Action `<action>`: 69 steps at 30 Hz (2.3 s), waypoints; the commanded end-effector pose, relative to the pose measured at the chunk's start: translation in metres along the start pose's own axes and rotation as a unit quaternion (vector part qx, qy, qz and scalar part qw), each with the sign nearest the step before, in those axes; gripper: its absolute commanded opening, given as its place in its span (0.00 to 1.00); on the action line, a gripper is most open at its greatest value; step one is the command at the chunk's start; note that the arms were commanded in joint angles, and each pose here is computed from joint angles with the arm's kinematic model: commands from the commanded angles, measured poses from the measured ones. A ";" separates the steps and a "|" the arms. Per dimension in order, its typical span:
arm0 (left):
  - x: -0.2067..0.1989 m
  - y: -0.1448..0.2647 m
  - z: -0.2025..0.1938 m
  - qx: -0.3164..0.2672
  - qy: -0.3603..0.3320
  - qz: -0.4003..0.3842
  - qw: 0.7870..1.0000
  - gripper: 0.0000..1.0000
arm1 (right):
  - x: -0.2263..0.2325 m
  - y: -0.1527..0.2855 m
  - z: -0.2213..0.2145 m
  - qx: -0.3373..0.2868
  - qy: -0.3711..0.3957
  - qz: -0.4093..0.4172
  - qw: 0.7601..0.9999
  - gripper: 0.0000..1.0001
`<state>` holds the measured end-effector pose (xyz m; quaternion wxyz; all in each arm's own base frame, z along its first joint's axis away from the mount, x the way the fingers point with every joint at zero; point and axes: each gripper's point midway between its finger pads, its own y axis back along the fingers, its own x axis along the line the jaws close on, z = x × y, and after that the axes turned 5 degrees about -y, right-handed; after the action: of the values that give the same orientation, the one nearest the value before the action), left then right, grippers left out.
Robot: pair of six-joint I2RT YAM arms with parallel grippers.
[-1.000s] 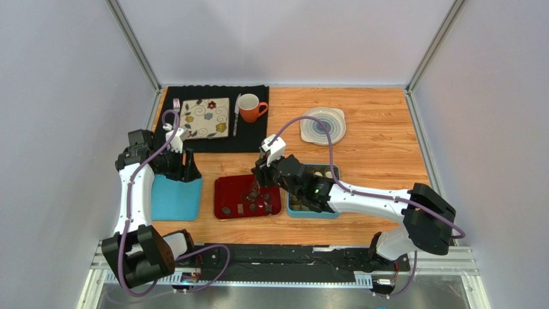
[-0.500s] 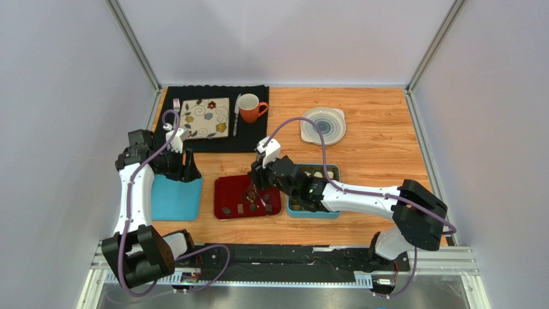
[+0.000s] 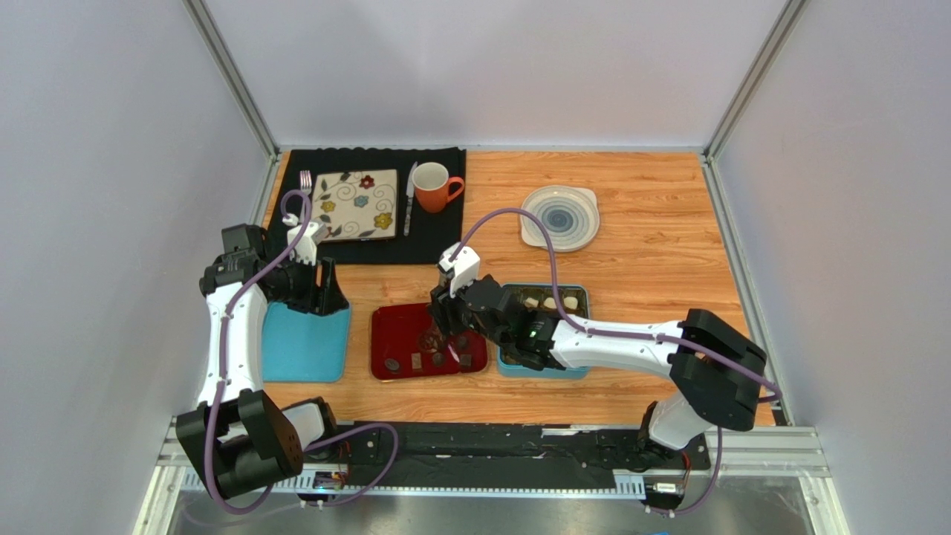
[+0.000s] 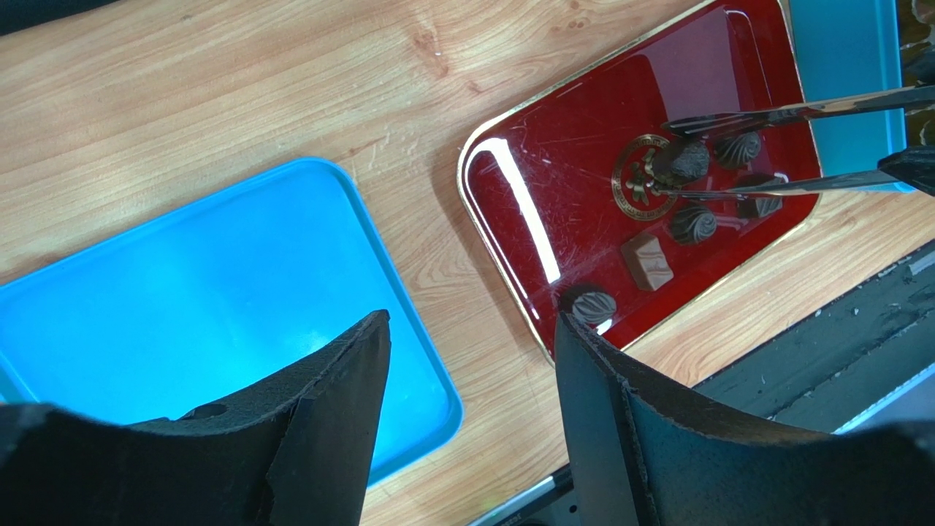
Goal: Pack the chocolate
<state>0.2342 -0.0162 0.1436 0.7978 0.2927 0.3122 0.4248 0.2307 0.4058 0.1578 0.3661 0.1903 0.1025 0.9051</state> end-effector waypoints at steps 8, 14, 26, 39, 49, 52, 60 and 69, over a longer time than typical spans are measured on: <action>0.003 0.010 0.015 -0.024 -0.029 0.013 0.999 0.66 | 0.012 0.001 0.037 -0.053 -0.006 0.010 0.999 0.35; 0.003 0.011 0.015 -0.024 -0.031 0.015 0.999 0.65 | -0.004 0.023 0.084 -0.098 0.005 -0.020 0.995 0.34; 0.003 0.010 0.014 -0.024 -0.029 0.013 0.999 0.65 | -0.099 0.108 0.106 -0.133 -0.018 -0.136 0.982 0.35; 0.001 0.008 0.014 -0.024 -0.024 0.006 0.999 0.65 | -0.151 0.172 0.058 -0.109 -0.039 -0.222 0.968 0.36; 0.001 0.009 0.013 -0.024 -0.026 0.010 0.999 0.65 | -0.163 0.176 0.051 -0.105 -0.039 -0.244 0.963 0.38; 0.001 0.008 0.012 -0.024 -0.026 0.008 0.999 0.65 | -0.164 0.175 0.050 -0.103 -0.039 -0.246 0.963 0.41; 0.001 0.009 0.012 -0.024 -0.025 0.008 0.999 0.65 | -0.159 0.174 0.060 -0.114 -0.036 -0.235 0.965 0.46; 0.000 0.009 0.013 -0.025 -0.027 0.009 0.999 0.65 | -0.118 0.161 0.092 -0.138 -0.029 -0.142 0.980 0.40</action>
<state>0.2342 -0.0160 0.1438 0.7979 0.2923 0.3116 0.4252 0.2446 0.1841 0.2104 0.5617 0.1584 0.0592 0.8099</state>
